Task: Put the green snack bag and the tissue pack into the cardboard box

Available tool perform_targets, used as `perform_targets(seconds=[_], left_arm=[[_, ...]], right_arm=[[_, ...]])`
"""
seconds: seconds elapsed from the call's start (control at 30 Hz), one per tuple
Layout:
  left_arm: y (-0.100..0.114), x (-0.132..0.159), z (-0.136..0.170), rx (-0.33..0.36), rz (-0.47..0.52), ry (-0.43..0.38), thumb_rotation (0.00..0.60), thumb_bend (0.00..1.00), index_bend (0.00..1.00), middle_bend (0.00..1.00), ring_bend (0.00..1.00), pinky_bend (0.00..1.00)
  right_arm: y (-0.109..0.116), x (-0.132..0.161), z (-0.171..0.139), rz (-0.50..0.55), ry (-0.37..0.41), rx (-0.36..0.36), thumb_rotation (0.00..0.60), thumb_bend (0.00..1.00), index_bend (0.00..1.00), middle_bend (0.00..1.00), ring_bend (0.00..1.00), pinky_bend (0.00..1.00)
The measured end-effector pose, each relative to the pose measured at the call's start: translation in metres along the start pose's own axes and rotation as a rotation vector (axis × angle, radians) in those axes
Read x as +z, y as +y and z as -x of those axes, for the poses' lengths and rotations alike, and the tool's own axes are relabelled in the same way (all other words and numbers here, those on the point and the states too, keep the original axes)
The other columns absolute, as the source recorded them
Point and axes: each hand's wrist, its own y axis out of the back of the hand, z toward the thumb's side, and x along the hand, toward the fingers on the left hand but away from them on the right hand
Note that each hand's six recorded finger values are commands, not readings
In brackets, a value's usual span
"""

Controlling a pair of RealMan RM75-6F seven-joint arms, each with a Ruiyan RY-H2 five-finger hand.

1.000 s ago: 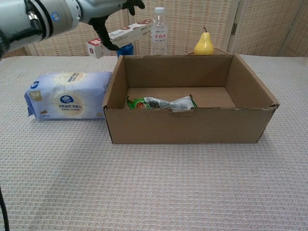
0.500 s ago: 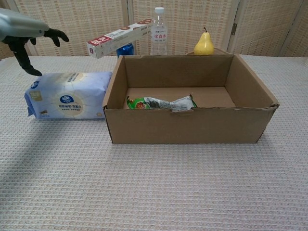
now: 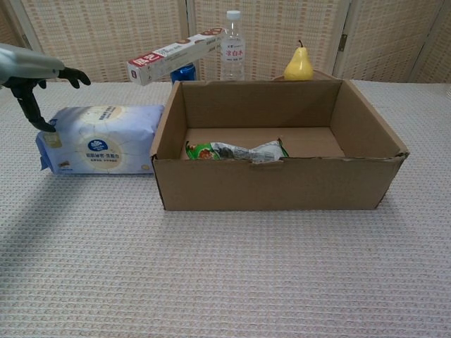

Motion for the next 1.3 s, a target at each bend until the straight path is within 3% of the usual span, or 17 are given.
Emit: perform_targets(seconds=[0.2,0.53,0.77,1.3], left_arm=[[-0.009,0.008,-0.003,-0.022,0.010,-0.014,0.600,0.20,0.00,0.06,0.00,0.18],[0.002,0.029,-0.007,-0.014,0.043,-0.046,0.600,0.20,0.00,0.05,0.00,0.18],[-0.008,0.039,-0.014,-0.040,0.041,-0.052,0.600,0.20,0.00,0.05,0.00,0.18],[-0.032,0.028,-0.027,-0.081,0.041,-0.014,0.600,0.21,0.02,0.08,0.02,0.21]], right_arm=[[-0.001,-0.002,0.003,-0.002,-0.016,0.008,0.600,0.02,0.12,0.04,0.00,0.00],[-0.002,-0.003,0.005,-0.002,-0.025,0.015,0.600,0.02,0.12,0.04,0.00,0.00],[-0.001,-0.004,0.005,-0.001,-0.029,0.013,0.600,0.01,0.12,0.04,0.00,0.00],[-0.005,-0.004,0.006,-0.002,-0.030,0.032,0.600,0.02,0.13,0.04,0.00,0.00]])
